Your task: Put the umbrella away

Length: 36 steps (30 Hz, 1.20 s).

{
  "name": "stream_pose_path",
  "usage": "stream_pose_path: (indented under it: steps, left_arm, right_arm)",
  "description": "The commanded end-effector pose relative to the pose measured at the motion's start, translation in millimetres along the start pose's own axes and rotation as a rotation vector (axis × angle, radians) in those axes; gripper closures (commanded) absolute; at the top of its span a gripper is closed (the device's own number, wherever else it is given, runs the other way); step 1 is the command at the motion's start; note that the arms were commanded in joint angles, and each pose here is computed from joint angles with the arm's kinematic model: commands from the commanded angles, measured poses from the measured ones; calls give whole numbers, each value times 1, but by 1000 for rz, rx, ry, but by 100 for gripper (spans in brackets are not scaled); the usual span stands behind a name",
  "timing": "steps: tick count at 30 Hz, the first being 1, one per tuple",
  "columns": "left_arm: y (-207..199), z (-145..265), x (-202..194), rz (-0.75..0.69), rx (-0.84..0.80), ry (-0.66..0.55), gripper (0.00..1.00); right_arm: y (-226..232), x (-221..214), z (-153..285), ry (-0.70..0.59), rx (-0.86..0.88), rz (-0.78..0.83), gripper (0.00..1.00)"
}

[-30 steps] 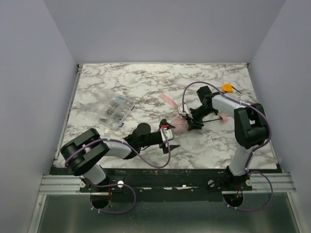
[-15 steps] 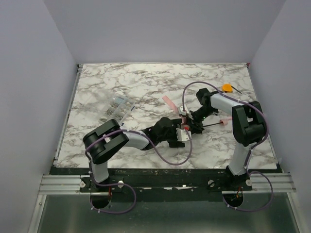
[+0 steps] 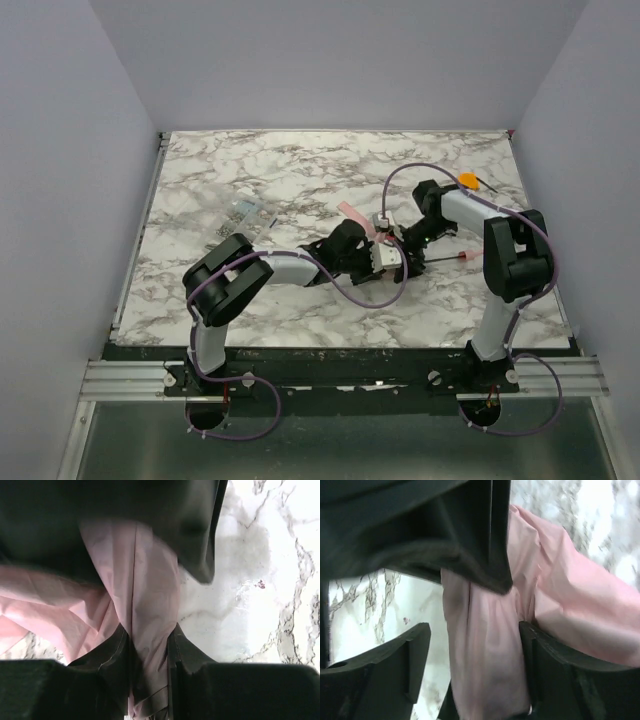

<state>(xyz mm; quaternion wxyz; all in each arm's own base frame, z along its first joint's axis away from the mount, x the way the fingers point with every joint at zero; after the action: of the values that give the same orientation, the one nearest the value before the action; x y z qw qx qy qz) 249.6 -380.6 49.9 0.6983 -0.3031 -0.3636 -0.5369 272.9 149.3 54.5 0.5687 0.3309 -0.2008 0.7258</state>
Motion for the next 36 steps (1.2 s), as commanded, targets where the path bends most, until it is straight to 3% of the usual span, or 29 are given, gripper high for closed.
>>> stream_pose_path:
  steps: [1, 6, 9, 13, 18, 26, 28, 33, 36]
  left_arm:
    - [-24, 16, -113, 491, -200, 374, 100]
    - [-14, 23, -125, 730, -239, 403, 100]
    - [-14, 22, -128, 854, -257, 432, 100]
    - [-18, 22, -130, 1052, -296, 506, 100]
    - [-20, 17, -134, 1213, -335, 601, 100]
    - [-11, 9, -130, 1258, -331, 622, 100]
    - [-9, 10, -128, 1253, -324, 619, 100]
    - [-7, 10, -130, 1257, -322, 629, 98]
    - [-7, 10, -131, 1257, -321, 631, 98]
  right_arm:
    - [-11, 10, 62, -37, -139, -98, 22]
    - [-32, 20, 121, -59, -347, -20, 21]
    - [-21, 28, 127, -50, -401, 105, 21]
    - [26, 43, 91, -137, -370, 455, 1]
    - [18, 46, 41, -2, -487, 624, 0]
    - [-12, 0, 13, 242, -561, 612, 1]
    - [-7, 5, 14, 215, -561, 613, 2]
    - [30, 67, 24, -42, -439, 654, 1]
    - [8, 55, 29, 40, -526, 618, 1]
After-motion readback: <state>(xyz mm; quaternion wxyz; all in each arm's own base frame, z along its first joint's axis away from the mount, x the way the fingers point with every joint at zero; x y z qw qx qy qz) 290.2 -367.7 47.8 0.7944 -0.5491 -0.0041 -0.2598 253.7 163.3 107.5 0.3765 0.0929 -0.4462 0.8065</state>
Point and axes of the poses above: each gripper's point midway between its finger pads, its own z axis back along the fingers, its own y axis along the line the jaws close on, x = y × z, the point moved 3 cm from there along z, back along the fingers, and after that the axes turned 14 degrees about z, right-handed, at the moved point
